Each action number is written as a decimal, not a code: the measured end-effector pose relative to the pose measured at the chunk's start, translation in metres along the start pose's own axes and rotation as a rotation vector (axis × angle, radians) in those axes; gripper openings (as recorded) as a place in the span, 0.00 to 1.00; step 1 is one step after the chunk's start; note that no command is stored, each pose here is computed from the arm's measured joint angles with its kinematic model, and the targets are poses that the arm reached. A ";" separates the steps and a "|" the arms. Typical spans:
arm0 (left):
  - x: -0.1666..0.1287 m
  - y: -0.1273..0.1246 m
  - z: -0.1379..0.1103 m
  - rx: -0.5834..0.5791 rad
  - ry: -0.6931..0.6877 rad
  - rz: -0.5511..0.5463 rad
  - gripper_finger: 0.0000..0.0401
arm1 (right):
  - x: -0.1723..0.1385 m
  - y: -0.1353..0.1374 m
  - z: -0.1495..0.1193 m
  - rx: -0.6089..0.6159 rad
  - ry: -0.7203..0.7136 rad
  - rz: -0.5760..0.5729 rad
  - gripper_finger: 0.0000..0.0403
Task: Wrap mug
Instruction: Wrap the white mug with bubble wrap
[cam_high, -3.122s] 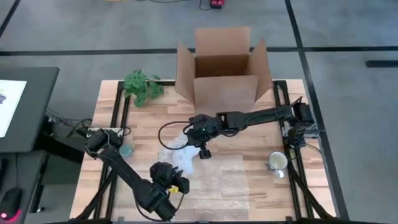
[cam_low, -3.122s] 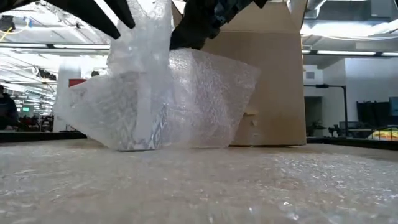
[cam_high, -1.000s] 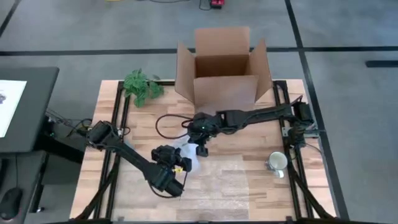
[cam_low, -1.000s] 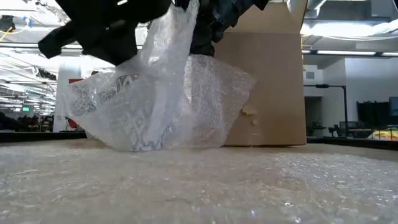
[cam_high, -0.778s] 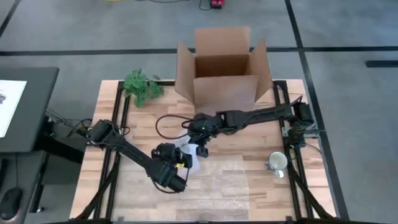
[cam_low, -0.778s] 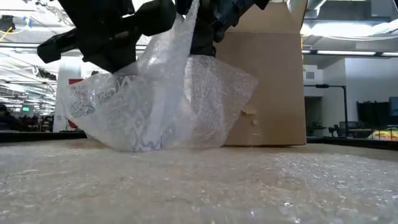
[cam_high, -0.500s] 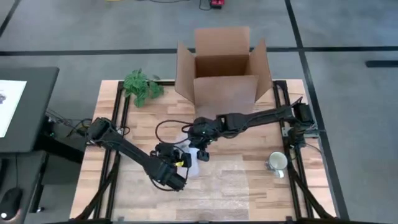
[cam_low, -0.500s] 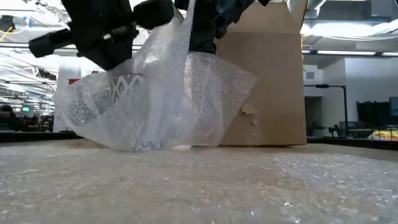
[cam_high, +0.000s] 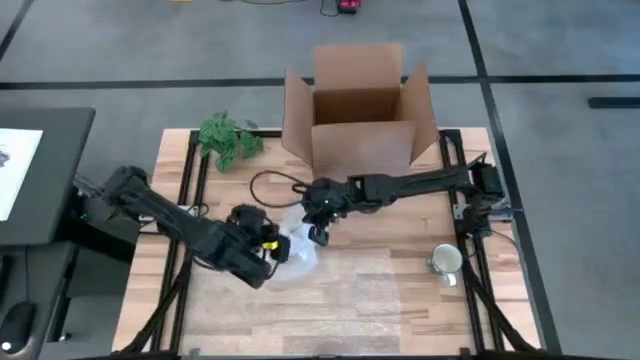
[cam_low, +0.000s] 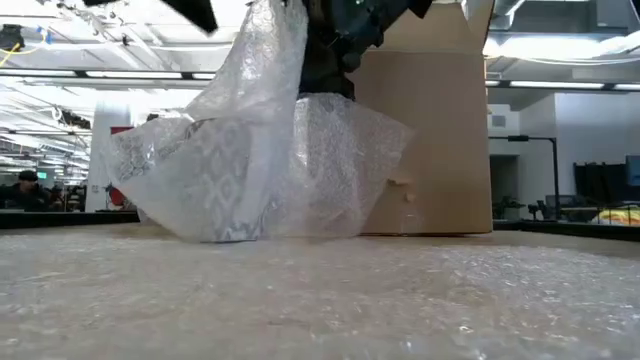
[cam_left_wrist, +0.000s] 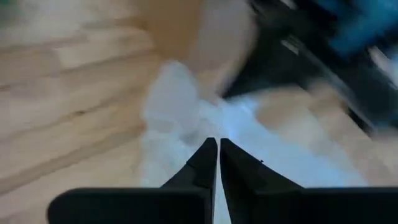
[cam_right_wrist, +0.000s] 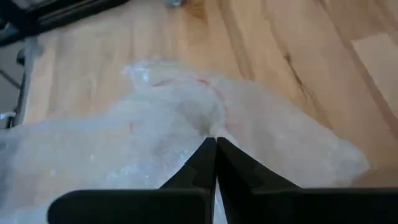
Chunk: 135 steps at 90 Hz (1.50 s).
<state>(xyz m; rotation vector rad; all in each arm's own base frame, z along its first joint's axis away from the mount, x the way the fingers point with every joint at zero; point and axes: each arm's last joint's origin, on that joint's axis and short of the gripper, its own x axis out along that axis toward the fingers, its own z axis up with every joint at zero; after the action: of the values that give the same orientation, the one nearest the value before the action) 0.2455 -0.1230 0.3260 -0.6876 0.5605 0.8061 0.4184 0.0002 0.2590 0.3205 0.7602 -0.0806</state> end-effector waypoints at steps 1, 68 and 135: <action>-0.001 0.000 0.001 0.005 0.010 -0.012 0.00 | 0.000 0.000 0.000 0.006 0.000 -0.001 0.00; 0.057 -0.086 -0.023 0.551 -0.179 -0.317 0.50 | -0.001 -0.008 0.002 0.047 0.006 -0.016 0.00; 0.076 -0.068 -0.020 1.341 0.020 -0.259 0.51 | -0.002 -0.018 0.003 0.087 0.020 -0.023 0.00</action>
<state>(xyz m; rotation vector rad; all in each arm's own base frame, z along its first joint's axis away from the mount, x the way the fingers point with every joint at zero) 0.3390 -0.1374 0.2839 0.4693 0.8503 0.0607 0.4158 -0.0184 0.2578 0.3961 0.7815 -0.1324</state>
